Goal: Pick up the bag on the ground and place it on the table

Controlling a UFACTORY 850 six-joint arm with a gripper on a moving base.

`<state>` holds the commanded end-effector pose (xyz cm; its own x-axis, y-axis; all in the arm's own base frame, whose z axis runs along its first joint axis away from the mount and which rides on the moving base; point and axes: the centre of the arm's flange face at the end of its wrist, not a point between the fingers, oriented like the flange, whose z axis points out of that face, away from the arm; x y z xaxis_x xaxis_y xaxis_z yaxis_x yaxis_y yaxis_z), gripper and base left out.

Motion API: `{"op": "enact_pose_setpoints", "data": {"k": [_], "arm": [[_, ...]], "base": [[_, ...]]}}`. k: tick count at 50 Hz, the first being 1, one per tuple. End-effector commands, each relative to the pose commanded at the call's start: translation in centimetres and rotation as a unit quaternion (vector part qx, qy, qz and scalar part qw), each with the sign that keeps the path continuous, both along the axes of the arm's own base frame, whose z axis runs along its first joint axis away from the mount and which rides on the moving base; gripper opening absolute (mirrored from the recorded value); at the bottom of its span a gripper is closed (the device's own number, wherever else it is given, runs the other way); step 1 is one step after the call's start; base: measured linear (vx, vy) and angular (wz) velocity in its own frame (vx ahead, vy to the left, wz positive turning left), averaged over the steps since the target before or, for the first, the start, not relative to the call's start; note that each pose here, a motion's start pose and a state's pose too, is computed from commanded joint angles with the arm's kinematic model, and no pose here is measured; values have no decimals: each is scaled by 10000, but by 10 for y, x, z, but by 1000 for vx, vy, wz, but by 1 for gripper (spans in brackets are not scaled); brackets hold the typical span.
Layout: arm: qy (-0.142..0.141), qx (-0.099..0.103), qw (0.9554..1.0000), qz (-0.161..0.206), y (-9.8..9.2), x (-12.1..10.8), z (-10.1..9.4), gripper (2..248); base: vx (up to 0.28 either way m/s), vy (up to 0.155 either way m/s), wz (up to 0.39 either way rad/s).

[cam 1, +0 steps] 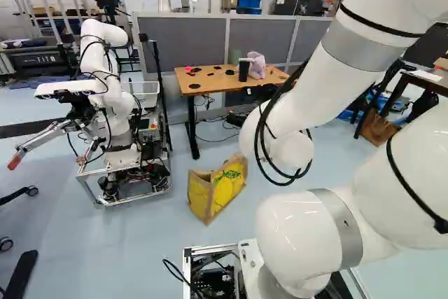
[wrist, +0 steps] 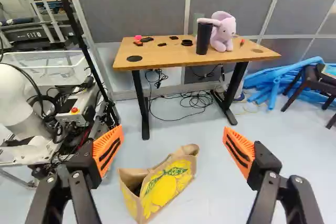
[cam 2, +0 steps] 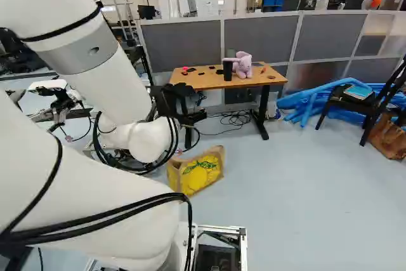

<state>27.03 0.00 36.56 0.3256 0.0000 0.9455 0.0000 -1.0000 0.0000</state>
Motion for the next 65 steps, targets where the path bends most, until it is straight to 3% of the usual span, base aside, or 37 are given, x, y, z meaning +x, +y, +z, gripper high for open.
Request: {"op": "enact_pose_setpoints", "data": {"k": [19, 42, 51, 65], "arm": [[7, 0, 10000, 0, 0, 3, 0, 247], [93, 0, 10000, 19, 1, 20, 2, 247], [319, -2, 9995, 77, 5, 36, 0, 247], [935, -16, 9955, 173, 12, 61, -7, 247]], "base": [[218, 3, -8], [14, 2, 1], [0, 0, 0], [0, 0, 0]]}}
